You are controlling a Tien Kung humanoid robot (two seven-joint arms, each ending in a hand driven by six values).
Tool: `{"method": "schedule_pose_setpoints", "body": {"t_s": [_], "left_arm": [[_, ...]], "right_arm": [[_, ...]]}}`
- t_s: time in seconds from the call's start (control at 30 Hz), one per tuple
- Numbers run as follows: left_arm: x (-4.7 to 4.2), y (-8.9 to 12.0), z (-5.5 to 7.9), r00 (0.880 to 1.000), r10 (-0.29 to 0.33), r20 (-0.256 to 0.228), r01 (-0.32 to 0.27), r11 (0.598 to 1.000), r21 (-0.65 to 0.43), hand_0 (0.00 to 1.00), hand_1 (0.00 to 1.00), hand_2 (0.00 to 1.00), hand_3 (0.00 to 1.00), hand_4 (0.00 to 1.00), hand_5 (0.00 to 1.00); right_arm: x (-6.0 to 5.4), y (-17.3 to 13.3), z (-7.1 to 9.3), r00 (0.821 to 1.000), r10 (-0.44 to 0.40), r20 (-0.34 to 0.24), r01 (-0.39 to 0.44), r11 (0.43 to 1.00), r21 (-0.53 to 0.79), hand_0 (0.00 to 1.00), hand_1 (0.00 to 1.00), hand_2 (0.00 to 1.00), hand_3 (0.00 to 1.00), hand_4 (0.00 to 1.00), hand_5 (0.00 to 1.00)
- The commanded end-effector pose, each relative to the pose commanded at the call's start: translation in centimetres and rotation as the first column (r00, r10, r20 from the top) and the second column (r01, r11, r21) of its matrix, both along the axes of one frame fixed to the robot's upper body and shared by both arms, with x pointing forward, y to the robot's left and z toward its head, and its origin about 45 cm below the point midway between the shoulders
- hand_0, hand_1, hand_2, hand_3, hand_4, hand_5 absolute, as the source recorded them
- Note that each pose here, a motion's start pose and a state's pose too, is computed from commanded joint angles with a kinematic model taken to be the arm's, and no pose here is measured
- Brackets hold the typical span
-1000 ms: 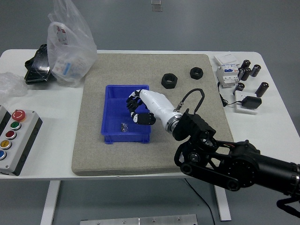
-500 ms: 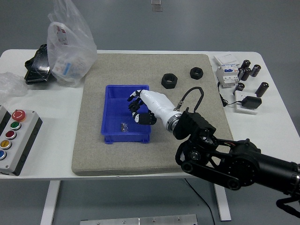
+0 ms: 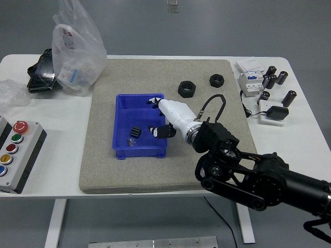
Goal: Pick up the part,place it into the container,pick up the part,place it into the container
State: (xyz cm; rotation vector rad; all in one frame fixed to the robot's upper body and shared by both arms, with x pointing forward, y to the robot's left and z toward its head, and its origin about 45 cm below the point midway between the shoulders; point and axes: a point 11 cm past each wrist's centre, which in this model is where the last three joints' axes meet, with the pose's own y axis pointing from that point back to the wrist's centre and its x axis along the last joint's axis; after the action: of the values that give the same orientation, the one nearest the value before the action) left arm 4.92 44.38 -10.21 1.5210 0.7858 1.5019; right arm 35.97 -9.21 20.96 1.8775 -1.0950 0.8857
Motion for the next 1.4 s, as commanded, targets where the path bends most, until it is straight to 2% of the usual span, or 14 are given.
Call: {"method": "schedule_pose_setpoints", "body": {"t_s": [0.07,0.13,0.27,0.3,0.37,0.47,0.5,0.57,0.73,1.07,1.1,1.27,1.3,1.4], "left_arm": [[0.02,0.0,0.0,1.0,0.0,0.001,0.0,1.0,-0.001,0.624,0.539,0.539,0.619,0.698,0.358],[0.01,-0.1,0.0,1.0,0.001,0.002,-0.001,1.0,-0.002,0.624,0.538,0.54,0.62,0.695,0.358],[-0.26,-0.1,-0.1,1.0,0.007,-0.002,-0.007,1.0,-0.002,0.624,0.538,0.54,0.62,0.695,0.358],[-0.35,-0.1,-0.1,1.0,0.008,-0.004,-0.008,1.0,-0.001,0.624,0.538,0.54,0.62,0.705,0.344],[-0.44,-0.1,-0.1,1.0,0.01,-0.006,-0.01,1.0,0.0,0.624,0.538,0.54,0.62,0.705,0.344],[-0.35,-0.1,-0.1,1.0,0.009,-0.003,-0.009,1.0,0.0,0.624,0.538,0.54,0.62,0.705,0.344],[-0.27,-0.1,-0.1,1.0,0.008,0.0,-0.008,1.0,0.0,0.623,0.538,0.54,0.62,0.705,0.344],[-0.09,-0.1,-0.1,1.0,0.005,0.004,-0.005,1.0,-0.001,0.623,0.538,0.54,0.62,0.705,0.344],[0.09,-0.1,0.0,1.0,0.001,0.007,-0.001,1.0,-0.001,0.623,0.537,0.54,0.621,0.705,0.34],[-0.09,0.0,0.0,1.0,0.003,0.003,-0.003,1.0,0.003,0.623,0.537,0.54,0.621,0.703,0.338],[-0.08,0.0,0.0,1.0,0.003,0.003,-0.003,1.0,0.002,0.623,0.538,0.541,0.621,0.703,0.336],[0.02,-0.1,-0.1,1.0,0.001,0.007,-0.001,1.0,-0.002,0.623,0.538,0.541,0.621,0.703,0.336],[0.03,-0.2,-0.1,1.0,0.001,0.007,-0.001,1.0,-0.002,0.622,0.538,0.541,0.622,0.7,0.337],[0.07,-0.2,-0.1,1.0,0.001,0.009,-0.001,1.0,-0.003,0.622,0.538,0.541,0.622,0.7,0.337]], "right_arm": [[0.3,-0.9,0.4,0.999,-0.04,0.023,0.04,0.999,0.015,0.366,0.681,0.801,0.87,0.654,0.034],[0.6,-2.5,0.8,0.995,-0.093,0.048,0.092,0.996,0.016,0.333,0.66,0.767,0.83,0.646,0.045],[1.1,-5.8,0.8,0.987,-0.139,0.08,0.144,0.988,-0.054,0.333,0.66,0.767,0.83,0.646,0.045],[1.3,-6.9,0.6,0.985,-0.154,0.074,0.16,0.984,-0.079,0.341,0.677,0.793,0.85,0.727,0.118],[1.3,-8.1,0.0,0.985,-0.168,0.034,0.171,0.979,-0.108,0.341,0.677,0.793,0.85,0.727,0.118],[0.9,-9.0,-1.1,0.984,-0.168,-0.057,0.16,0.979,-0.129,0.341,0.677,0.793,0.85,0.727,0.118],[0.8,-9.2,-1.4,0.983,-0.164,-0.085,0.152,0.979,-0.135,0.415,0.772,0.875,0.93,0.848,0.288],[0.4,-9.1,-2.1,0.98,-0.149,-0.13,0.129,0.98,-0.153,0.415,0.772,0.875,0.93,0.848,0.288],[0.2,-9.3,-3.4,0.973,-0.151,-0.176,0.12,0.977,-0.173,0.409,0.774,0.871,0.918,0.86,0.322],[0.0,-10.1,-5.0,0.962,-0.174,-0.208,0.129,0.968,-0.214,0.401,0.766,0.859,0.897,0.859,0.343],[0.0,-10.1,-5.1,0.962,-0.175,-0.211,0.129,0.968,-0.216,0.381,0.736,0.803,0.853,0.724,0.22],[-0.4,-10.0,-5.7,0.961,-0.17,-0.218,0.119,0.966,-0.23,0.381,0.736,0.803,0.853,0.724,0.22],[-0.4,-10.0,-5.8,0.962,-0.169,-0.215,0.118,0.966,-0.231,0.363,0.645,0.58,0.628,0.562,0.002],[-0.5,-9.9,-5.8,0.966,-0.169,-0.197,0.12,0.964,-0.238,0.363,0.645,0.58,0.628,0.562,0.002]]}}
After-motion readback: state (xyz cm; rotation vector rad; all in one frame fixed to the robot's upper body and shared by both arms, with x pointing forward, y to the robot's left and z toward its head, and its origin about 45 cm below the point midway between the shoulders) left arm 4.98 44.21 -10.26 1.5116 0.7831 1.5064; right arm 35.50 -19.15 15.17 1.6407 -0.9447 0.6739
